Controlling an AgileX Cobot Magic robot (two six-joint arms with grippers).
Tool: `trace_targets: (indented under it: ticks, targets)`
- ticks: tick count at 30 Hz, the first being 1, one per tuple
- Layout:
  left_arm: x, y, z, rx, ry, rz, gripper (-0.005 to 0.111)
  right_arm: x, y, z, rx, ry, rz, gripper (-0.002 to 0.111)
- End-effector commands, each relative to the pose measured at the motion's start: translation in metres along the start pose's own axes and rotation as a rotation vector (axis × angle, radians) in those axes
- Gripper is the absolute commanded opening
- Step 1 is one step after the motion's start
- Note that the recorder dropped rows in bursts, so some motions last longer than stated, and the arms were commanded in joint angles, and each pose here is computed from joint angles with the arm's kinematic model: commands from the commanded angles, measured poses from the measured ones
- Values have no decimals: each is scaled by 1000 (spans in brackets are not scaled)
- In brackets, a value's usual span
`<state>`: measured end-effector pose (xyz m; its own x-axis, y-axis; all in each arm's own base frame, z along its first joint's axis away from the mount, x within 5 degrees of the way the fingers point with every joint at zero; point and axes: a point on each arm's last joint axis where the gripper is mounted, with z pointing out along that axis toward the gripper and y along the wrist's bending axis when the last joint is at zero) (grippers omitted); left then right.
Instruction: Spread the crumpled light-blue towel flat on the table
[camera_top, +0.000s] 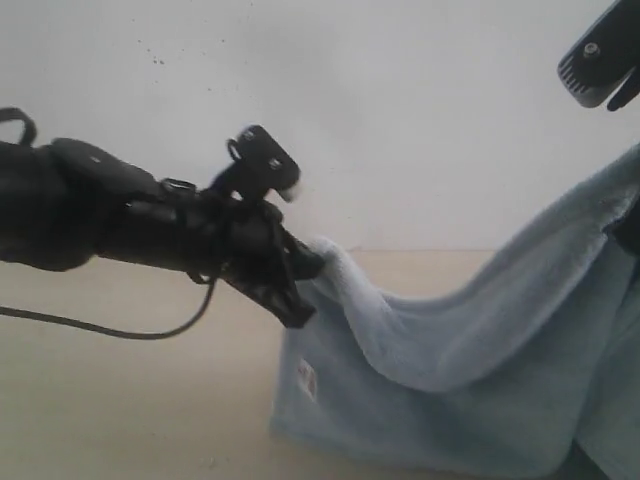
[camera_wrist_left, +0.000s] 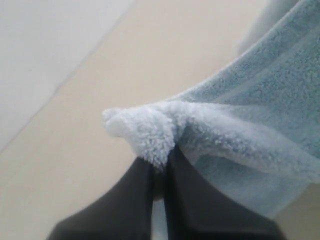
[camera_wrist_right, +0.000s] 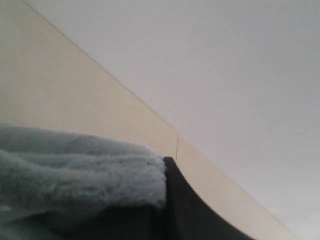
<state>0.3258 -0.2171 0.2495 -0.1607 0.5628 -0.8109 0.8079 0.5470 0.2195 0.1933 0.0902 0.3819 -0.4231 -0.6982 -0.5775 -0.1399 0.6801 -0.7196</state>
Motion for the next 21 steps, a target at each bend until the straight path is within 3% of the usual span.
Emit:
trace_targets:
  ticks: [1, 7, 11, 16, 21]
  targets:
    - [19, 10, -30, -164, 24, -127, 4, -7, -1, 6, -20, -82, 42, 1]
    - [70, -5, -44, -192, 163, -73, 4, -7, 2, 48, -32, -61, 80, 1]
    - [86, -1, -61, -371, 174, -165, 4, 2, 6, 89, -53, 4, 172, 1]
    - [71, 3, -87, -455, 89, -177, 4, 11, 21, 119, -100, 88, 214, 1]
    - [50, -1, -117, -458, -25, -211, 4, -3, 36, 126, -218, -47, 247, 1]
